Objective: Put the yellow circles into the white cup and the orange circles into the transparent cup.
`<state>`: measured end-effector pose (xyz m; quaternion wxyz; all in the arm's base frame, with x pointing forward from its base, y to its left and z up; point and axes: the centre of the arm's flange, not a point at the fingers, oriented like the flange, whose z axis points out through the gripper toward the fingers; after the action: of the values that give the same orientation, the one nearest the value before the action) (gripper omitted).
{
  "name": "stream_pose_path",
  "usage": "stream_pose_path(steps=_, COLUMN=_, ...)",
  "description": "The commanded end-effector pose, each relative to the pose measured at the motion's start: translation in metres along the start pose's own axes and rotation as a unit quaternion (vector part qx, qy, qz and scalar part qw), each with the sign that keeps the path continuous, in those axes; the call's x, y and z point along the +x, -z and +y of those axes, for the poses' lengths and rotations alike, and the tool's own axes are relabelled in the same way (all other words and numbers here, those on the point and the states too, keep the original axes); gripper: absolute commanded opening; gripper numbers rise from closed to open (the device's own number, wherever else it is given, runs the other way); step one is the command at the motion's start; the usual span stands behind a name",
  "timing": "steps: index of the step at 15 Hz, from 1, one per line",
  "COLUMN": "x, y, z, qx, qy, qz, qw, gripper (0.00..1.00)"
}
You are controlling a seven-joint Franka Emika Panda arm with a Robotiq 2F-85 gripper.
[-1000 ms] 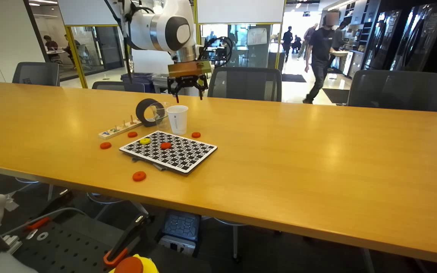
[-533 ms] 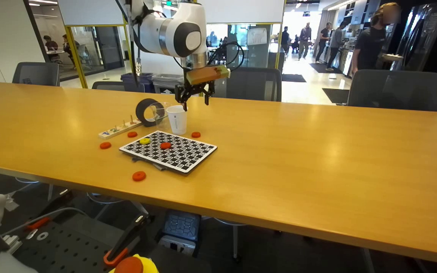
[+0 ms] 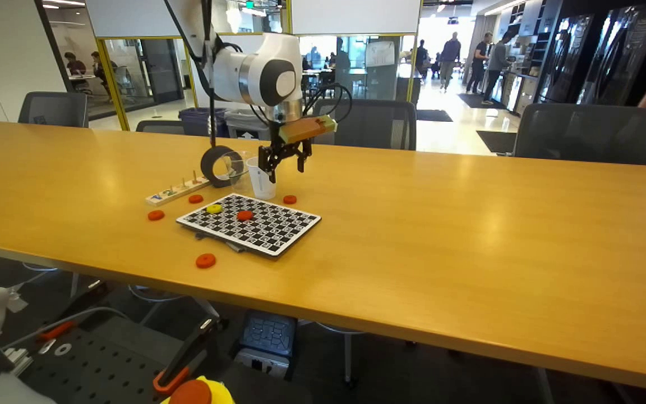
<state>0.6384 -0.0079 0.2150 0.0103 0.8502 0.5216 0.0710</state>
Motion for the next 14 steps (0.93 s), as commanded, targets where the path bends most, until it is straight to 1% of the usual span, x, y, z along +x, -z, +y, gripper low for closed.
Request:
stream_pose_path(steps=1, x=0.012, y=-0.022, z=0.013, qx=-0.021, qy=0.004, qz=-0.033, qw=0.9992, gripper=1.0)
stream_pose_path(steps=5, x=0.014, y=-0.041, z=0.016, qx=-0.023, qy=0.007, qz=-0.053, qw=0.9983, gripper=1.0)
stream_pose_path(steps=14, x=0.013, y=-0.059, z=0.025, qx=-0.018, qy=0.0, qz=-0.046, qw=0.9988, gripper=1.0)
